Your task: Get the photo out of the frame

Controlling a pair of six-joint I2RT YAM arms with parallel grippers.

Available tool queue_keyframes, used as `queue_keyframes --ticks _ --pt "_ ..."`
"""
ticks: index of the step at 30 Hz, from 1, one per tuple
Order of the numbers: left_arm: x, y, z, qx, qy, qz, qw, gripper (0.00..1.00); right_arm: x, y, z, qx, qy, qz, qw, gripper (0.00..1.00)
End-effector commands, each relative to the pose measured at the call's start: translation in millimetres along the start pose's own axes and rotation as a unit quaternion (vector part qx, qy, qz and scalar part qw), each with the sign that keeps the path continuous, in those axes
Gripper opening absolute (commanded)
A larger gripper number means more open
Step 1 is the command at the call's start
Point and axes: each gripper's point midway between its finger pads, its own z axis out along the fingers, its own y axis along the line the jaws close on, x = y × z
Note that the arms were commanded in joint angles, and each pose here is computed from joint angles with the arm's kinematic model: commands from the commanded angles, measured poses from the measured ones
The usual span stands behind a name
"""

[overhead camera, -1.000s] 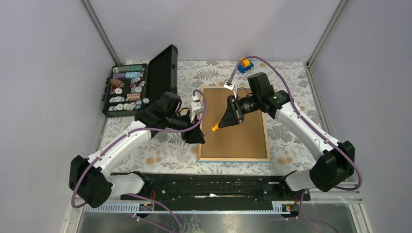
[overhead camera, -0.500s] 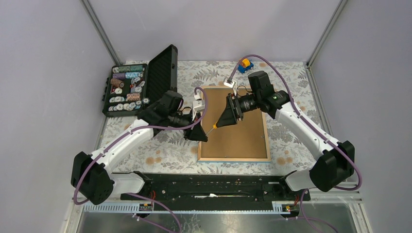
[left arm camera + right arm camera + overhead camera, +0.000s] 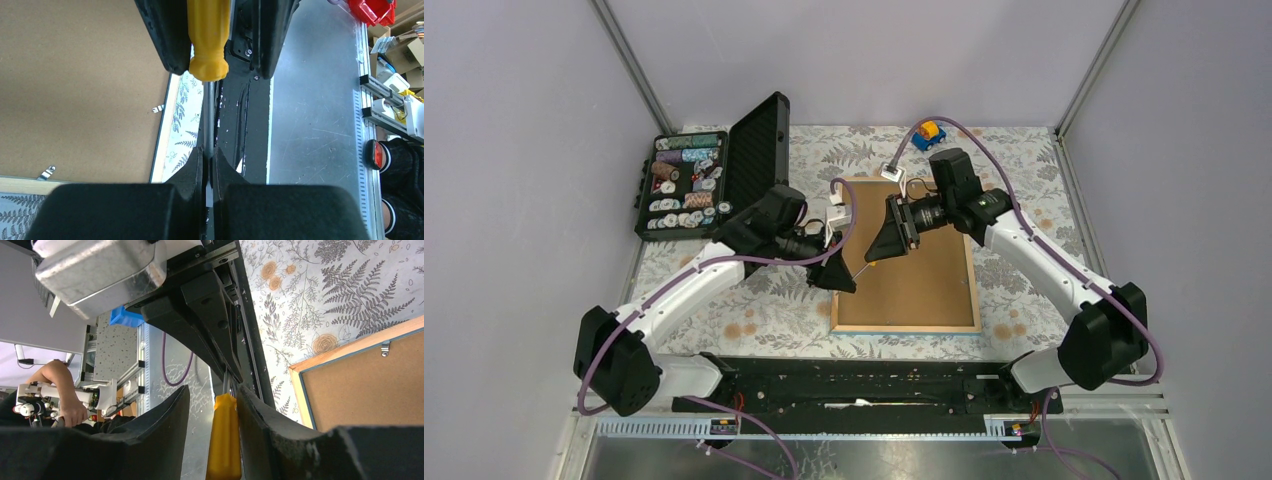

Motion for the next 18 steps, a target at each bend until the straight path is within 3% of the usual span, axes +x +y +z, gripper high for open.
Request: queue_keyframes --ticks 1,18 --pt "-22.5 -6.0 0.0 0.009 -0.018 0.036 0.999 0.00 5.1 9.4 6.7 -0.029 0.011 -0.008 0.999 0.45" --pt "-21.0 -4.7 1.5 0.007 -0.005 0.041 0.999 0.00 21.4 10.9 14.2 -0.034 0.048 -0.002 0.998 0.43"
